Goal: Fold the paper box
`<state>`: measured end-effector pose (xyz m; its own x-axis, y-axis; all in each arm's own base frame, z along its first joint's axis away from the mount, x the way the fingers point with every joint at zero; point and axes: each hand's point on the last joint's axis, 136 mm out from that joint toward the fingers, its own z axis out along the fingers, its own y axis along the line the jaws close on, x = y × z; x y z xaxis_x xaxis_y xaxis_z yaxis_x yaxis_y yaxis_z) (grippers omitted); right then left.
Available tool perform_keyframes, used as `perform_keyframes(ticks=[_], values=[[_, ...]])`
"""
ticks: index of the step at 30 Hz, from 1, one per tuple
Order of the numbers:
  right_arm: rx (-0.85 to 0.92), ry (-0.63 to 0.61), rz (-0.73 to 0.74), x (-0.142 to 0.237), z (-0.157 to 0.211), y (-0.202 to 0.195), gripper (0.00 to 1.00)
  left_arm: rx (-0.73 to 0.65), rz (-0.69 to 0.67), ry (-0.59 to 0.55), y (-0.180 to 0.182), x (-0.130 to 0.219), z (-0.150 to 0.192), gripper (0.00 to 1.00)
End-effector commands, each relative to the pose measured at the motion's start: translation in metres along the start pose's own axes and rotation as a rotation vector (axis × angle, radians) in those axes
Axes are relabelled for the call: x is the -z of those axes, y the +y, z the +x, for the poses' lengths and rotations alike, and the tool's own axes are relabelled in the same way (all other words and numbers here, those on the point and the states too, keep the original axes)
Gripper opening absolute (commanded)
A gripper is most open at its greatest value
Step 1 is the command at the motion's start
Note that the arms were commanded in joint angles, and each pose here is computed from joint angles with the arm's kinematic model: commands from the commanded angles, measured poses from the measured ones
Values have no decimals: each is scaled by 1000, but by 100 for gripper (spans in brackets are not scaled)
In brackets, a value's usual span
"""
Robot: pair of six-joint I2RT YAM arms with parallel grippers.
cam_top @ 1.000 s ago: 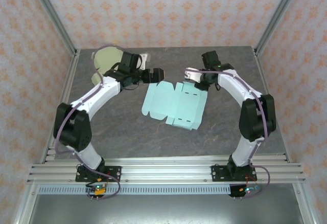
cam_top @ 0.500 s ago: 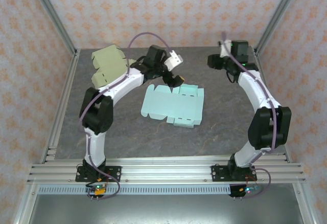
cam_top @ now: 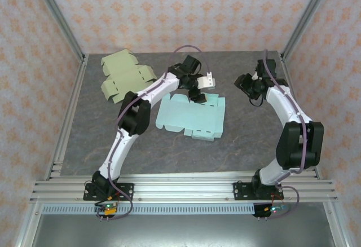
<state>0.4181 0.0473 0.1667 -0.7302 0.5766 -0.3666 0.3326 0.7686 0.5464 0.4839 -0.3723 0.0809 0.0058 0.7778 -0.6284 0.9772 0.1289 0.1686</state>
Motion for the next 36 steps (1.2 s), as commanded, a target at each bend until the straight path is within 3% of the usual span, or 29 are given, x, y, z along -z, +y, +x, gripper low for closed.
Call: perform_keyframes(ticks=[1,4,6,13,16,19,25,30,33,36], values=[[-31,-15,-14,16,2,3,50,-45,-15,36,-1,-1,-6,68],[-40,-5,-48,16,4,8,49,-30,-1,21,-2,-4,-10,48],[-42,3,-58,16,5,11,48,-19,20,11,-5,-5,-11,40],[-62,13,-54,15,8,8,47,-11,67,20,-17,-12,-7,31],[-89,-1,-67,16,9,8,48,3,66,35,-18,-14,-4,40],[-103,7,-87,15,11,11,48,7,64,42,-18,-17,0,40],[-123,10,-102,15,13,12,47,-26,45,82,-21,-27,4,24],[-142,6,-103,15,14,10,47,-46,30,130,-21,-30,12,21],[-163,16,-109,12,16,10,47,-39,-22,153,-12,-27,15,13],[-175,16,-113,11,17,9,47,-45,-59,143,-7,-19,9,14]])
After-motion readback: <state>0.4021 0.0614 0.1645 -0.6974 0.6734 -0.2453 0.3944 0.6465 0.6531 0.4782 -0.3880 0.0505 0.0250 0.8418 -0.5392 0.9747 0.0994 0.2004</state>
